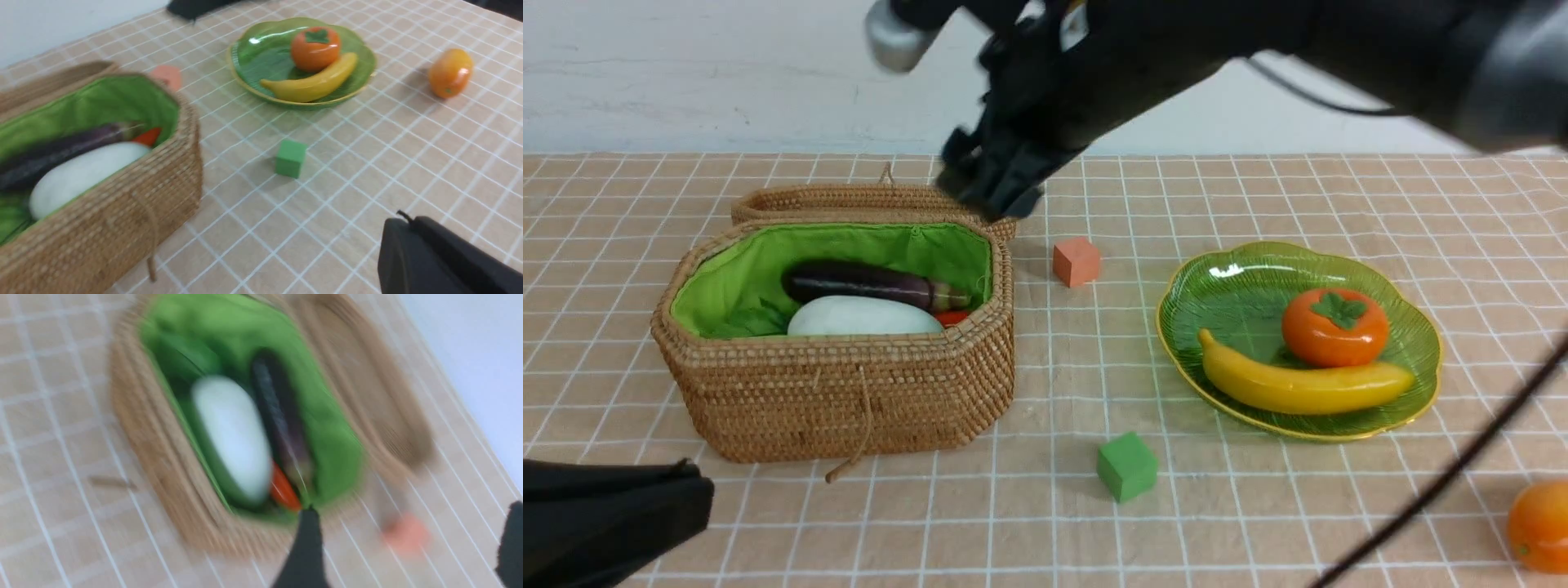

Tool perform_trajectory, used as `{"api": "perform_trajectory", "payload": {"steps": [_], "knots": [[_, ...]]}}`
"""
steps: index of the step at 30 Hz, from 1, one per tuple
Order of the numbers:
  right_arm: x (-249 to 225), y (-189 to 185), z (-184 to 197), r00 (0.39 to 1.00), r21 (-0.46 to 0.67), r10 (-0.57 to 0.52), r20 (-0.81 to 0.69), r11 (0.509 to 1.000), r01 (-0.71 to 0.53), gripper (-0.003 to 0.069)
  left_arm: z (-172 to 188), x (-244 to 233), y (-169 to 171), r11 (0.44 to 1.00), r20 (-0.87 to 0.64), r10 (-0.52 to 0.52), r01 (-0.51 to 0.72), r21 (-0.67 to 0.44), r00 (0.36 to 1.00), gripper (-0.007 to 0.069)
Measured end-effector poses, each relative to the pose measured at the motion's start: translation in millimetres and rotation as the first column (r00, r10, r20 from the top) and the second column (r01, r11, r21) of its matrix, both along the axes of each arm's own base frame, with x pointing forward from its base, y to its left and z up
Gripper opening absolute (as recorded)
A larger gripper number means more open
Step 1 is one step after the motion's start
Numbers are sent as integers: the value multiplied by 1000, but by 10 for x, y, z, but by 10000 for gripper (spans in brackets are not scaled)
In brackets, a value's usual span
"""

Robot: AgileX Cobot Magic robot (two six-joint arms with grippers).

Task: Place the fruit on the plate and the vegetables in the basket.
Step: Use the right arm to grab a mango and put it into the right plate

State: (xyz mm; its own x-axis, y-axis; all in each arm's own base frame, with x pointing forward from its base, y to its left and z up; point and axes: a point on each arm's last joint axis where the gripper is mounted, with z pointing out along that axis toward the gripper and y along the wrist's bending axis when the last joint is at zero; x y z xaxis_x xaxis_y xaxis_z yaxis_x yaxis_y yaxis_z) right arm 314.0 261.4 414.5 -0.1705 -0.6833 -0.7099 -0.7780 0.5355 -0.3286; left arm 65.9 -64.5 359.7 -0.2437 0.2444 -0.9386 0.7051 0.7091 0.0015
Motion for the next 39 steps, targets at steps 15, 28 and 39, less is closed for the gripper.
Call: {"api": "perform_trajectory", "payload": {"steps": [15, 28, 39], "knots": [[-466, -2611, -695, 117, -210, -882, -457, 235, 949, 125, 32, -103, -102, 985, 29, -168, 169, -23, 985, -13], [-275, -3336, -2126, -265, -278, -673, -690, -92, 956, 674, 13, -114, -102, 984, 11, -178, 178, -11, 984, -13], [-109, -3335, -2545, -259, -361, -656, -708, 21, 932, 578, 11, -115, -102, 984, 9, -179, 179, -10, 984, -11]]}}
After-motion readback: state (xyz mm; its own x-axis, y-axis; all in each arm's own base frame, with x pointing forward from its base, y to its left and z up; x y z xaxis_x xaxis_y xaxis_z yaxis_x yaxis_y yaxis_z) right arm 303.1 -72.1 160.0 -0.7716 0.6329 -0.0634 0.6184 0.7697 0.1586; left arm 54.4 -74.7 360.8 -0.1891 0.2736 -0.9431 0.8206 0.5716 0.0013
